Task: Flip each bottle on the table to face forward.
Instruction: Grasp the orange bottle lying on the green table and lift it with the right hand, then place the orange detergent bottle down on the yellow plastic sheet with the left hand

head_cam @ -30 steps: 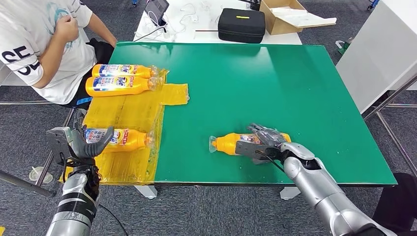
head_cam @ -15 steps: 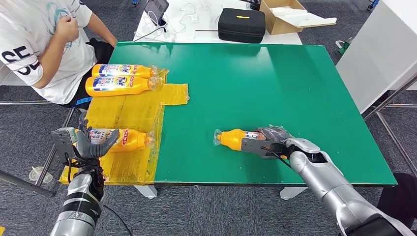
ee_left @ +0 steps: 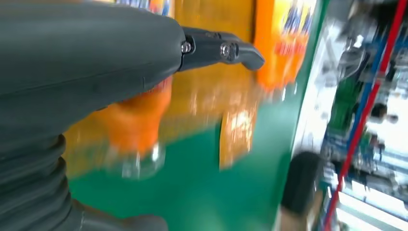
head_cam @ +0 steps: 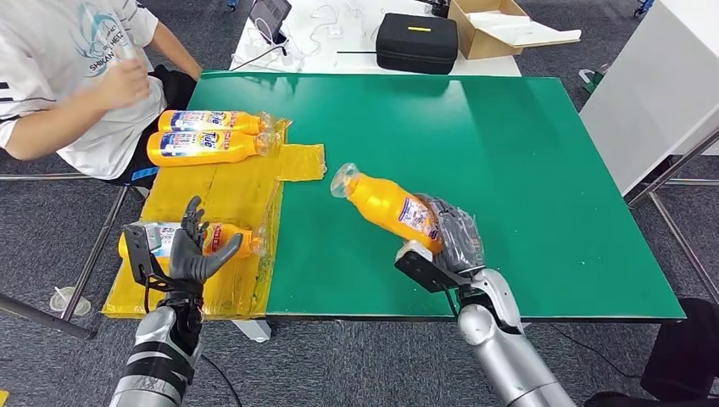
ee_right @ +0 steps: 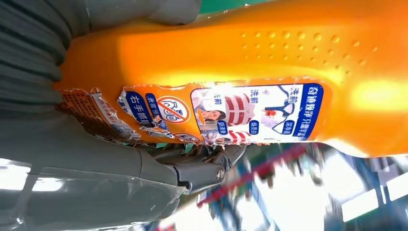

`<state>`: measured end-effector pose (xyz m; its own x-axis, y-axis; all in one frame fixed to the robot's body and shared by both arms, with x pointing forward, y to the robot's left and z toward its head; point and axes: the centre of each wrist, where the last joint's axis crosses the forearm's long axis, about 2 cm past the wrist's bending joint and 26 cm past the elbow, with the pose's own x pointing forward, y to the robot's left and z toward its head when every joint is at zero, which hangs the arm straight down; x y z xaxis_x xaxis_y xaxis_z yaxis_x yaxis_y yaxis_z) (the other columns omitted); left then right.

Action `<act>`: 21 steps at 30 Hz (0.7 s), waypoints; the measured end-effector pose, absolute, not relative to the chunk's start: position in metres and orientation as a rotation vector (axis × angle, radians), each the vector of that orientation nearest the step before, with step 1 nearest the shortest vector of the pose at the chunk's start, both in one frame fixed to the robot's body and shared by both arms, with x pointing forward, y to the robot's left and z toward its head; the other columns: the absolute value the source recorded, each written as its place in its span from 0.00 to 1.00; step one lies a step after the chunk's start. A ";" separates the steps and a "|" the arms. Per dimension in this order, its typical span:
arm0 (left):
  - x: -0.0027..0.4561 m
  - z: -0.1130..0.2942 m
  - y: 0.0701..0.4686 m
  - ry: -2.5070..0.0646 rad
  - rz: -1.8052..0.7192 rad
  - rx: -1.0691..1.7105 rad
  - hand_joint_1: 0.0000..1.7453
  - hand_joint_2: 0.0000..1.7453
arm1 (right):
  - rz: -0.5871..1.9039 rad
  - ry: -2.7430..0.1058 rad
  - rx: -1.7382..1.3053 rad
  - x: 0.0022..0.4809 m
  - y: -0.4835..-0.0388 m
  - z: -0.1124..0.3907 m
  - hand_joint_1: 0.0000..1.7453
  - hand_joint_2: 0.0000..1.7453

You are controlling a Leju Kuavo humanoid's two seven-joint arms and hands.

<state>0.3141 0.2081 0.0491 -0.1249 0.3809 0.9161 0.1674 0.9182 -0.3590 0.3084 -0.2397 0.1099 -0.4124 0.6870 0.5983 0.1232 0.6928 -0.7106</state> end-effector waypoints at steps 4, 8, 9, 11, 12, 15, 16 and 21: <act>0.302 0.054 0.190 -1.659 0.219 -0.645 0.00 1.00 | 0.526 -2.040 -0.683 0.297 -0.231 0.112 1.00 1.00; 0.293 0.060 0.179 -1.642 0.246 -0.806 0.00 1.00 | 0.414 -2.045 -0.648 0.289 -0.226 0.106 1.00 1.00; 0.291 0.062 0.177 -1.639 0.250 -0.843 0.00 1.00 | 0.399 -2.048 -0.634 0.288 -0.225 0.104 1.00 1.00; 0.287 0.066 0.171 -1.633 0.253 -0.924 0.00 1.00 | 0.387 -2.056 -0.598 0.285 -0.220 0.099 1.00 1.00; 0.286 0.067 0.168 -1.629 0.252 -0.960 0.00 1.00 | 0.389 -2.059 -0.578 0.284 -0.217 0.096 1.00 1.00; 0.281 0.070 0.160 -1.616 0.235 -1.030 0.00 1.00 | 0.401 -2.055 -0.517 0.280 -0.204 0.085 1.00 1.00; 0.280 0.071 0.157 -1.612 0.224 -1.043 0.00 1.00 | 0.405 -2.050 -0.495 0.278 -0.199 0.081 1.00 1.00; 0.276 0.072 0.145 -1.591 0.165 -1.085 0.00 1.00 | 0.430 -2.015 -0.395 0.270 -0.169 0.066 1.00 1.00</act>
